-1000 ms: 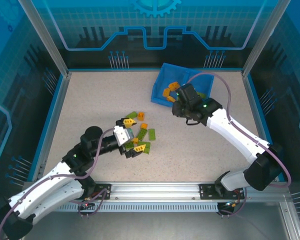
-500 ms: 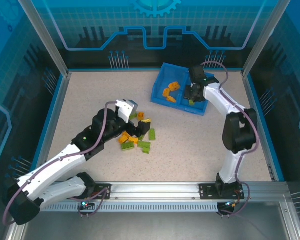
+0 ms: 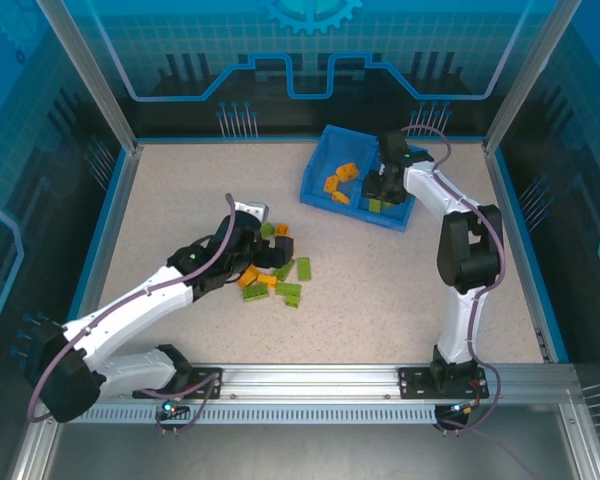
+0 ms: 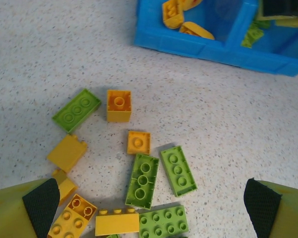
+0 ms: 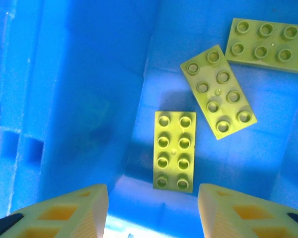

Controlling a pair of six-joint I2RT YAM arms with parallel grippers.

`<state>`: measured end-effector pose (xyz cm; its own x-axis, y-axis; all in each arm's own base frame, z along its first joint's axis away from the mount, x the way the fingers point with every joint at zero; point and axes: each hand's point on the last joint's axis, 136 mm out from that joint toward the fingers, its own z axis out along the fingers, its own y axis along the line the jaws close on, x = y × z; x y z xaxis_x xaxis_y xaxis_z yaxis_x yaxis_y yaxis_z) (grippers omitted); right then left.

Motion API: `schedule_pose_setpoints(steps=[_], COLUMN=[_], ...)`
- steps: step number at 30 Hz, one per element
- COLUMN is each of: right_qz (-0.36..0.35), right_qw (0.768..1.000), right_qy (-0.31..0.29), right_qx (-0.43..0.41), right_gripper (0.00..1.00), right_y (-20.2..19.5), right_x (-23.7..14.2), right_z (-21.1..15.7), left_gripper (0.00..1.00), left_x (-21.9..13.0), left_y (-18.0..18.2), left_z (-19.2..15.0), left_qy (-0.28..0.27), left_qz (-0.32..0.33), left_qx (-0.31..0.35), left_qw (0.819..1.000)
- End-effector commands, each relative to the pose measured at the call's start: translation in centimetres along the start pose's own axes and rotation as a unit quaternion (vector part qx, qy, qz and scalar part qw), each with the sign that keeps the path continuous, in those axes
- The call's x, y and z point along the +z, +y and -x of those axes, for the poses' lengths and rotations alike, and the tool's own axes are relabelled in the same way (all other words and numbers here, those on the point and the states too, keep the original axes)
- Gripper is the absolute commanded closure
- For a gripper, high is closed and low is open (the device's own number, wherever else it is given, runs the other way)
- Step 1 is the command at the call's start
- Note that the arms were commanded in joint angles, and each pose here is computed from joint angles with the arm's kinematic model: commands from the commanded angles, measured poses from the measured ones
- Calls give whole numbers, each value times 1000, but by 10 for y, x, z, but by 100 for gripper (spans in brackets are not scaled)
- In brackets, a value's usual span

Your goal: Sort the legos into containers by color

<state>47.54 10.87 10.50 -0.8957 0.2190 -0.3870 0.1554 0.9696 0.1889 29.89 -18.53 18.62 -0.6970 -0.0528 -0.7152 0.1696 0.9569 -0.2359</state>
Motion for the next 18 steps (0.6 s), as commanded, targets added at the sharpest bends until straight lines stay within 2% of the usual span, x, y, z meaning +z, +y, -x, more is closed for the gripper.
schedule_pose_setpoints(steps=[1,5,9,15,18], right_qz=[44,82,131,165,184], right_qw=[998,996,989,979,976], right_qy=[-38,-44,-33,-7,1], right_qx=[2,-16,-58,-121,-119], right_gripper=[46,40,33,23,19], right_y=[10,24,48,73,75], right_x=[-55,-101,-139,-171,-184], right_z=[11,-12,-59,-130,-142], left_gripper=[1,1,1,5,10], left_x=[5,28,60,109,135], left_y=[12,16,18,23,26], left_z=[9,17,25,20,14], left_qy=[10,33,65,113,128], left_qz=[31,37,57,108,123], left_qx=[-65,-102,-111,-121,-114], left_qw=[997,994,990,980,977])
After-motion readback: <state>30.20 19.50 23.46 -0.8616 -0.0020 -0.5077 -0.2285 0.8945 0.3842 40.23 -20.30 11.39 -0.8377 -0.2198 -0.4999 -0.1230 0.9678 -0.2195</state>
